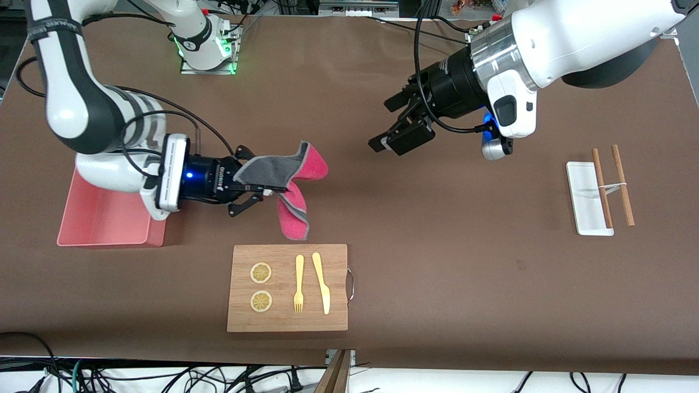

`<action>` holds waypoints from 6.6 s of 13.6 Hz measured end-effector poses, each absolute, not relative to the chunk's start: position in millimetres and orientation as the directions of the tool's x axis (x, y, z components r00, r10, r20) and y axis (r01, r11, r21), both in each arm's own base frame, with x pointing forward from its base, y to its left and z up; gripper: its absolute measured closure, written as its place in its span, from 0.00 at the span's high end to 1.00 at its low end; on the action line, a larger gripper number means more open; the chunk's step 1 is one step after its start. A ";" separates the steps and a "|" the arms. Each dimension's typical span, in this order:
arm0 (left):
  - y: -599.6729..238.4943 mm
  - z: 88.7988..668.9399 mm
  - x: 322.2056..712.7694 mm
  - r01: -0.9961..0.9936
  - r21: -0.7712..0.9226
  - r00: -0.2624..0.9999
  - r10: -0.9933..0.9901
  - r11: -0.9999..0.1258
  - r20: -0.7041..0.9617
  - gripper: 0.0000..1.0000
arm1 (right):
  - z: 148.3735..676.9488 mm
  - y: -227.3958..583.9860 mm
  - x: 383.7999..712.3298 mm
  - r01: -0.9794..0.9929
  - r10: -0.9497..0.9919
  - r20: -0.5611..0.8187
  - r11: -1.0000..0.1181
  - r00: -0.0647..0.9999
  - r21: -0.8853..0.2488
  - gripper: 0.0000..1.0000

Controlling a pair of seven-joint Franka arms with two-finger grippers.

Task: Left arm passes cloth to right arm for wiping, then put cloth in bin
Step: 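Pull the cloth away with the right gripper while the left gripper releases, then lower the cloth onto the table with the right gripper, then wipe the table with the cloth using the right gripper, then move the cloth over the pink bin with the right gripper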

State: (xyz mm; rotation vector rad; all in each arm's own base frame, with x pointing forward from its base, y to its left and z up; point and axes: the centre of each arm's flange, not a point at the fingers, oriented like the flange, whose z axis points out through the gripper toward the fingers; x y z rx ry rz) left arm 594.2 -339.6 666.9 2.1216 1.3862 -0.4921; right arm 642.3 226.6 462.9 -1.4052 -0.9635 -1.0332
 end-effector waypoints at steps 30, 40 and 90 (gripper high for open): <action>-2.3 548.3 553.2 0.049 -0.055 0.967 0.061 -0.997 -0.248 1.00 | 416.5 79.6 562.5 -0.022 -0.020 -0.306 -1.000 0.952 -0.002 0.02; -16.2 582.9 547.3 0.027 -0.053 0.984 0.036 -0.998 -0.173 1.00 | 237.3 86.0 572.8 -0.012 -0.016 -0.263 -1.000 0.965 0.016 0.02; -6.6 636.3 591.4 0.127 -0.018 0.992 0.127 -0.992 -0.001 1.00 | 382.8 -59.0 610.1 0.053 0.090 -0.288 -0.989 0.953 -0.135 0.02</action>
